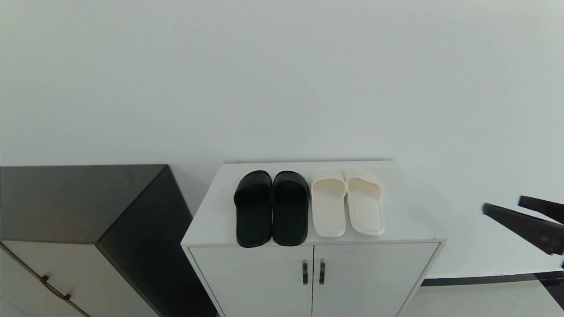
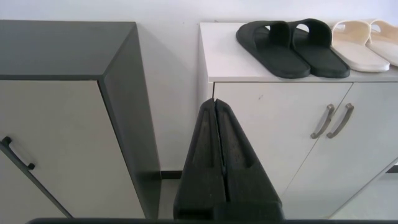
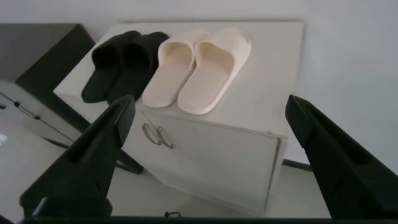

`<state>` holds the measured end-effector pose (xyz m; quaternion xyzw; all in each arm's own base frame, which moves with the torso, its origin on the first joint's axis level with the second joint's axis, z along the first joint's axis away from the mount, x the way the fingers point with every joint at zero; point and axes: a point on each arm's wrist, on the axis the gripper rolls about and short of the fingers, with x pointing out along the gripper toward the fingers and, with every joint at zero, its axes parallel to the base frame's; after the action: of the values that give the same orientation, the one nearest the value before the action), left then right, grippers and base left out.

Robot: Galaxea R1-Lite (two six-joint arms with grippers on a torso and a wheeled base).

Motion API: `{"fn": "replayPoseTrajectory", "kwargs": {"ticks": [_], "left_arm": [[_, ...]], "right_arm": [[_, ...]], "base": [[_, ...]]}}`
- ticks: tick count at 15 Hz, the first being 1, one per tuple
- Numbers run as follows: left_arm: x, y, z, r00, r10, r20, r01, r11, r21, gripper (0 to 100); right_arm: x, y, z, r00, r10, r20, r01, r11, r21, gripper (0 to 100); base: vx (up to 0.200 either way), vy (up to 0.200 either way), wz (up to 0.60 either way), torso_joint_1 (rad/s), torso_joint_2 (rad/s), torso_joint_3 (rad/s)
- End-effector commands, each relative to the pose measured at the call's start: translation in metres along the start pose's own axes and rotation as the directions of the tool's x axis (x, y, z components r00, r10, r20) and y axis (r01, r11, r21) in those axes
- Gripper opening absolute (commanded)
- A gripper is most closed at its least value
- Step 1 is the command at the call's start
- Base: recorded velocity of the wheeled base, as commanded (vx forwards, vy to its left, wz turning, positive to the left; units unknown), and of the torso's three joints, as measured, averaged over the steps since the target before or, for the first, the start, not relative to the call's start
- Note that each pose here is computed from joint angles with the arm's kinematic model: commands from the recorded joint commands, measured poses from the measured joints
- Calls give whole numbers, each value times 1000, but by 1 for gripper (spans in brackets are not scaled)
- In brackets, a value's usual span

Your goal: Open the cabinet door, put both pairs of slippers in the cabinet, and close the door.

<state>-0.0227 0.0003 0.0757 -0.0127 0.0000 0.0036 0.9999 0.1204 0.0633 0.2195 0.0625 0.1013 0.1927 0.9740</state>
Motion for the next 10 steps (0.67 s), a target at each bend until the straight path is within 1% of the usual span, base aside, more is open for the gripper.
{"fn": "replayPoseTrajectory", "kwargs": {"ticks": [1, 3, 5, 6, 7, 8, 9, 10], "left_arm": [[0, 0, 0, 1000, 0, 0, 0, 1000, 1, 0], [0, 0, 0, 1000, 0, -2, 0, 1000, 1, 0], [0, 0, 0, 1000, -1, -2, 1, 1000, -1, 0], [0, 0, 0, 1000, 0, 0, 0, 1000, -1, 0], [0, 0, 0, 1000, 0, 0, 0, 1000, -1, 0], [0, 0, 0, 1000, 0, -2, 0, 1000, -1, 0], [0, 0, 0, 1000, 0, -2, 0, 1000, -1, 0], [0, 0, 0, 1000, 0, 0, 0, 1000, 1, 0]], "right_arm": [[51, 31, 5, 997, 23, -74, -22, 1000, 8, 100], [65, 43, 4, 996, 3, -92, -2, 1000, 5, 100], [89, 64, 1, 993, -4, -119, 4, 1000, -3, 100], [102, 72, 0, 992, -29, -124, 30, 1000, 8, 100], [102, 72, 0, 992, -29, -124, 30, 1000, 8, 100], [130, 79, -9, 986, -90, -137, 90, 996, -6, 100], [139, 82, -12, 985, -113, -130, 113, 994, -12, 100], [158, 88, -22, 979, -168, -119, 166, 986, -29, 100]], "base": [[0, 0, 0, 0, 0, 0], [0, 0, 0, 0, 0, 0], [0, 0, 0, 0, 0, 0], [0, 0, 0, 0, 0, 0], [0, 0, 0, 0, 0, 0], [0, 0, 0, 0, 0, 0], [0, 0, 0, 0, 0, 0], [0, 0, 0, 0, 0, 0]]}}
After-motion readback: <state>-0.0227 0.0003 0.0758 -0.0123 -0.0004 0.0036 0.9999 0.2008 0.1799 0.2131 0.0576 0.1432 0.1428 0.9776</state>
